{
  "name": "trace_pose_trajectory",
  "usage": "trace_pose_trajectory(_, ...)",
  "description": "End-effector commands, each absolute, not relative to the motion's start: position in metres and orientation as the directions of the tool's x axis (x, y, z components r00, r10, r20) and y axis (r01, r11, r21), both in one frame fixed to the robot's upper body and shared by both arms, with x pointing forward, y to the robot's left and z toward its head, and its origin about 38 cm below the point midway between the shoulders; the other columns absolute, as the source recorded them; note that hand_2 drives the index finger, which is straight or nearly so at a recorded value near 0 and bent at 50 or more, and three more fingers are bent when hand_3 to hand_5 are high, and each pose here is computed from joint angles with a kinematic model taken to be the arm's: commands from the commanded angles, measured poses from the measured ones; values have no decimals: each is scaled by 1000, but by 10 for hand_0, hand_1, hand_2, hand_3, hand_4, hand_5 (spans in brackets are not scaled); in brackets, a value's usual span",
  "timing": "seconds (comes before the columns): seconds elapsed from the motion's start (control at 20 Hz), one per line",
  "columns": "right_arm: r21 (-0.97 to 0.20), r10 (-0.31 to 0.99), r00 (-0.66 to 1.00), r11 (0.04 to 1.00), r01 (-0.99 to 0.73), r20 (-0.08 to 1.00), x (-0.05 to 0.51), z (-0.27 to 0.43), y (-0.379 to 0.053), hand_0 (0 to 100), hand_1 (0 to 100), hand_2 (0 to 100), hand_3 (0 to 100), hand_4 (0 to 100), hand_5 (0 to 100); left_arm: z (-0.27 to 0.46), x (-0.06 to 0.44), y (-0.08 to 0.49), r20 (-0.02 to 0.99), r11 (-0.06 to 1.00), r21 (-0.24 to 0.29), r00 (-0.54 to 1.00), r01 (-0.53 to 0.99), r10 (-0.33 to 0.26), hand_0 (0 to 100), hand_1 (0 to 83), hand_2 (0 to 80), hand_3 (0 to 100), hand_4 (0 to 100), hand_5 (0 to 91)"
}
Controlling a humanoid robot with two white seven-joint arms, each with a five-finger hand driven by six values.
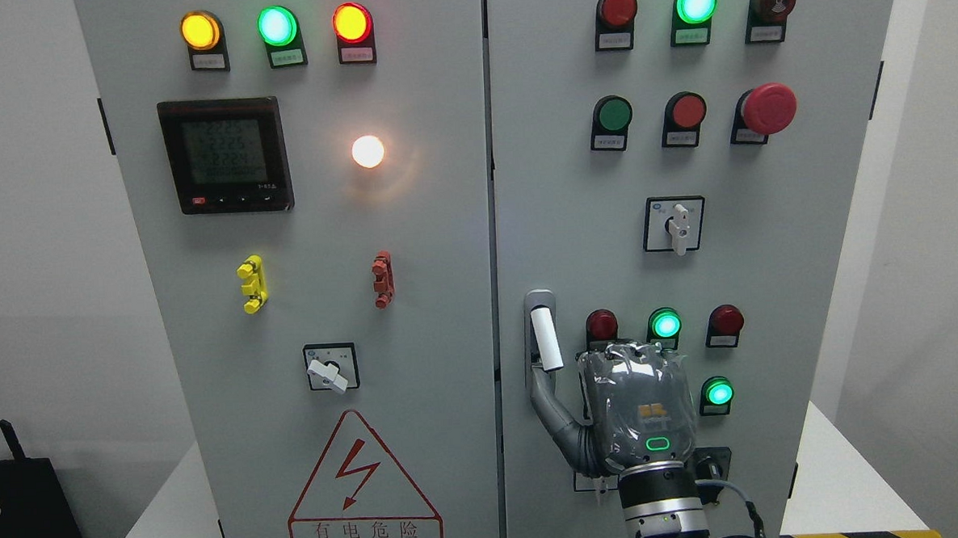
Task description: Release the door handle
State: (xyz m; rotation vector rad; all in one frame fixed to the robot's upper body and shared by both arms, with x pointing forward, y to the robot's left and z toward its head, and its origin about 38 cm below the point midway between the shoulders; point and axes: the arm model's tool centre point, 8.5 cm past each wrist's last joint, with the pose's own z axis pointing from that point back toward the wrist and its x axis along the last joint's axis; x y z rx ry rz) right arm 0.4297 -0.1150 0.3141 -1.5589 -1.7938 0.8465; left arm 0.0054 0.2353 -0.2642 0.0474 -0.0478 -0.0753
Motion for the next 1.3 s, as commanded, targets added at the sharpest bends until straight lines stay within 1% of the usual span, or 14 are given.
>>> trace_pose_trajectory(0.0,-791,992,-117,102,603,39,430,314,-116,517,0,967,1000,901,985,-264,4,235,39,996,48,996,73,-75,120,389,0,0,0,0)
trace_pose_trajectory(0.4,-789,992,-116,103,606,41,429,315,-116,518,0,965,1000,915,985,-264,4,235,39,996,48,996,73,-75,120,389,0,0,0,0)
trace_pose_trajectory(1.25,-788,993,-111,103,607,44,429,315,-117,520,0,963,1000,909,989,-264,3,235,38,996,48,996,73,-75,120,389,0,0,0,0)
